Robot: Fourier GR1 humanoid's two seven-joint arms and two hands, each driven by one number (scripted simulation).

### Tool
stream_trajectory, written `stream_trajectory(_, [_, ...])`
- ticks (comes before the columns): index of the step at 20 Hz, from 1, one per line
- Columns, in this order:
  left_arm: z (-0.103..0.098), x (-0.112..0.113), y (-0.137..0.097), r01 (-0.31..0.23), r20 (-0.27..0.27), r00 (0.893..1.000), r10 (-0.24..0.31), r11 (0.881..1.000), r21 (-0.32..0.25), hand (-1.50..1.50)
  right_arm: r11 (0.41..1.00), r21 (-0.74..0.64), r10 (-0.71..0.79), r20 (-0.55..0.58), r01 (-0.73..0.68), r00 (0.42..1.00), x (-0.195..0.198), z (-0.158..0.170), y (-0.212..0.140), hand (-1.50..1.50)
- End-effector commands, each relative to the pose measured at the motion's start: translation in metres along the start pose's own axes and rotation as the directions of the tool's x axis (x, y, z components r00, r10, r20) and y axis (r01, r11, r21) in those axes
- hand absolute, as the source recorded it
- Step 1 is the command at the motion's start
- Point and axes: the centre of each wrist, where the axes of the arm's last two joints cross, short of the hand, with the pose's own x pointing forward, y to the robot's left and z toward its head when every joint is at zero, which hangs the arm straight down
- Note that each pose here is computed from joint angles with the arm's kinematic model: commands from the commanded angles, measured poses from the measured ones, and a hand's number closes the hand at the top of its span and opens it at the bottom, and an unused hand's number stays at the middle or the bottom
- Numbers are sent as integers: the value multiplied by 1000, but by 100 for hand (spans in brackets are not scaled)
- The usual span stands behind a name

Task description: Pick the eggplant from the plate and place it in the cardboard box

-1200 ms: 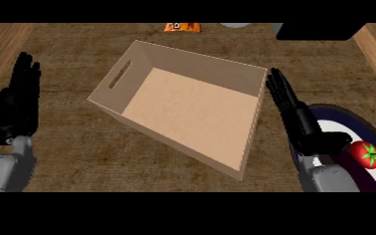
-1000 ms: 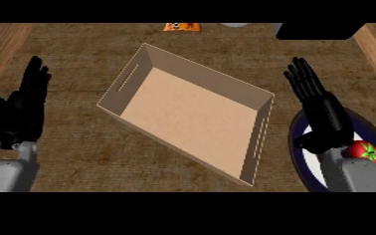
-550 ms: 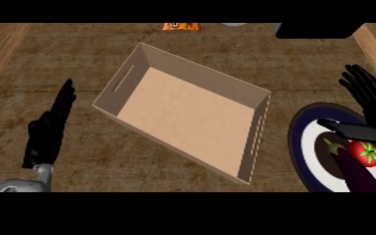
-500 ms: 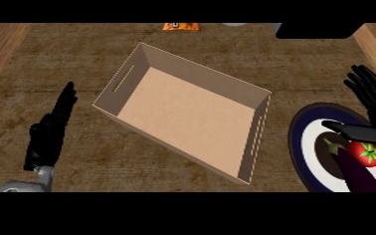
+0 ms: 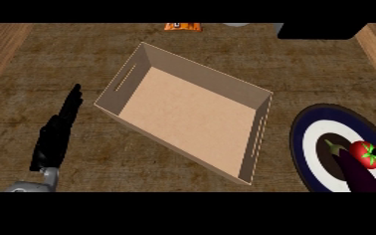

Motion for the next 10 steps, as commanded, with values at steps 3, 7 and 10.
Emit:
stream_trajectory(3, [2, -8, 8, 3, -11, 1000, -3, 1000, -7, 0, 909, 324, 314, -119, -263, 942, 39, 8, -47, -150])
stream_trajectory(7, [2, 2, 4, -2, -4, 1000, 2, 1000, -8, 0, 794, 517, 438, -124, -319, 890, 49, 0, -34, -150])
stream_trajectory(10, [5, -6, 8, 3, -1, 1000, -3, 1000, 3, 0, 759, 580, 445, -133, -295, 885, 46, -9, -7, -150])
